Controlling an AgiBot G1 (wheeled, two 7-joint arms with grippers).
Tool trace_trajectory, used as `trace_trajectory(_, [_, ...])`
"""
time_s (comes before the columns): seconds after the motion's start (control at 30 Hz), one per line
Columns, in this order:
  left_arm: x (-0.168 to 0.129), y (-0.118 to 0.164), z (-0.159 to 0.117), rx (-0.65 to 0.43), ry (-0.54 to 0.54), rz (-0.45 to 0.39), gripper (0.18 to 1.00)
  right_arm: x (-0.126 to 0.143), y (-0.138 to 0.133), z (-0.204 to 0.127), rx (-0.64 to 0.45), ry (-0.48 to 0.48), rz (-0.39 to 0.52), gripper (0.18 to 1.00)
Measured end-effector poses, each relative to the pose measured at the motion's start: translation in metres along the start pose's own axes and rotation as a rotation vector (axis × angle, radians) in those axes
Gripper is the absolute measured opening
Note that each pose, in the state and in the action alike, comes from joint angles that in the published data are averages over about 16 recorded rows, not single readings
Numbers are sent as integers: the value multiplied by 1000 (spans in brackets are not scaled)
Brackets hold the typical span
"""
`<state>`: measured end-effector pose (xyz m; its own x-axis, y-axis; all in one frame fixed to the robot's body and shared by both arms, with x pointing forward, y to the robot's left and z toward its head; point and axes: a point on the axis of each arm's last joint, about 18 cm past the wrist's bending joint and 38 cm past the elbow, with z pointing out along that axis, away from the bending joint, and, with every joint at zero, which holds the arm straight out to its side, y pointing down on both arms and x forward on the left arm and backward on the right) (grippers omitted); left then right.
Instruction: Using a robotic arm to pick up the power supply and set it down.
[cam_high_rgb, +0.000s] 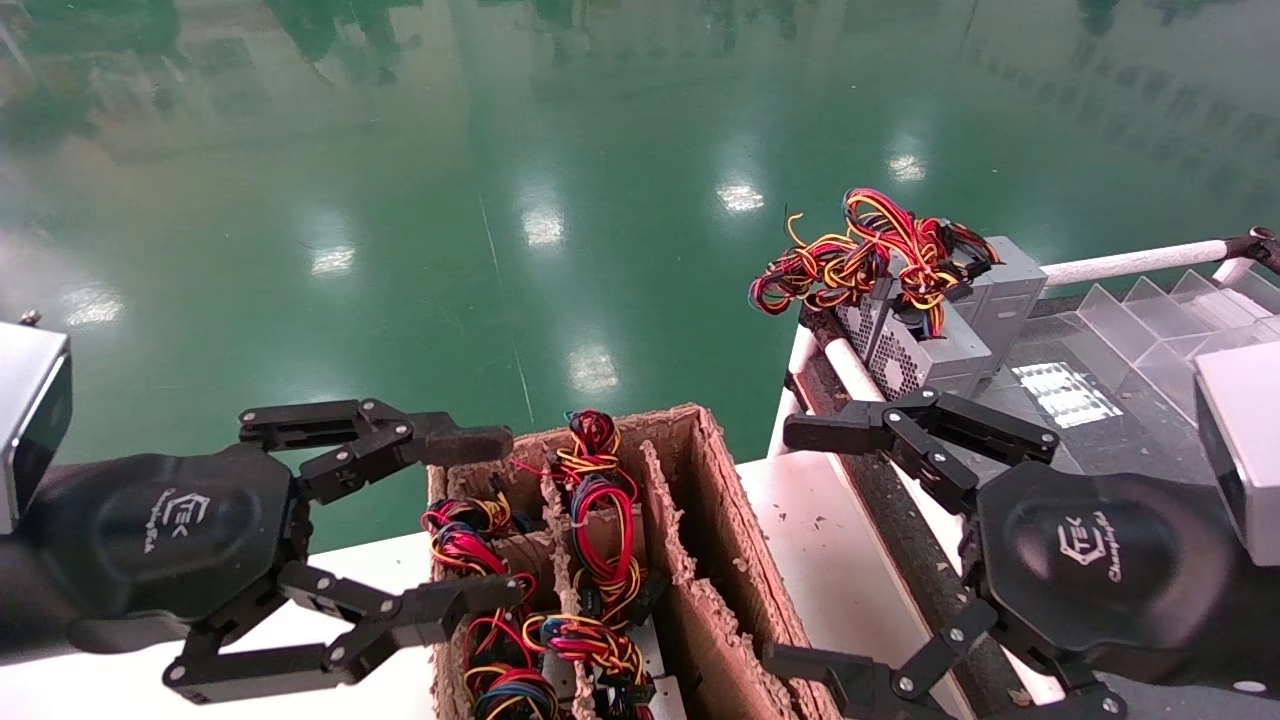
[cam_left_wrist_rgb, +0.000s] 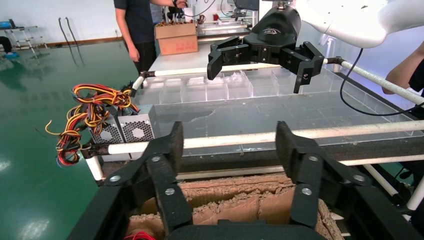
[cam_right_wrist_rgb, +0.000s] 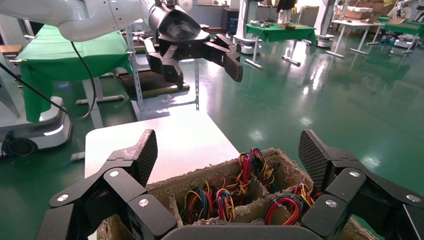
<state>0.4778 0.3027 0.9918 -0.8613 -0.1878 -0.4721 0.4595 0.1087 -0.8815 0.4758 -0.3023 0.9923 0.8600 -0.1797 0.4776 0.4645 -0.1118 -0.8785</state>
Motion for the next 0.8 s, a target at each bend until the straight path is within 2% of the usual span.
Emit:
trace_trajectory(0.27, [0,0,0,0,0,0,570,0,0,0,0,0,0,1001])
trace_trajectory(0.5, [0,0,0,0,0,0,409,0,0,0,0,0,0,1001])
trace_trajectory(0.8, [0,0,0,0,0,0,269,0,0,0,0,0,0,1001])
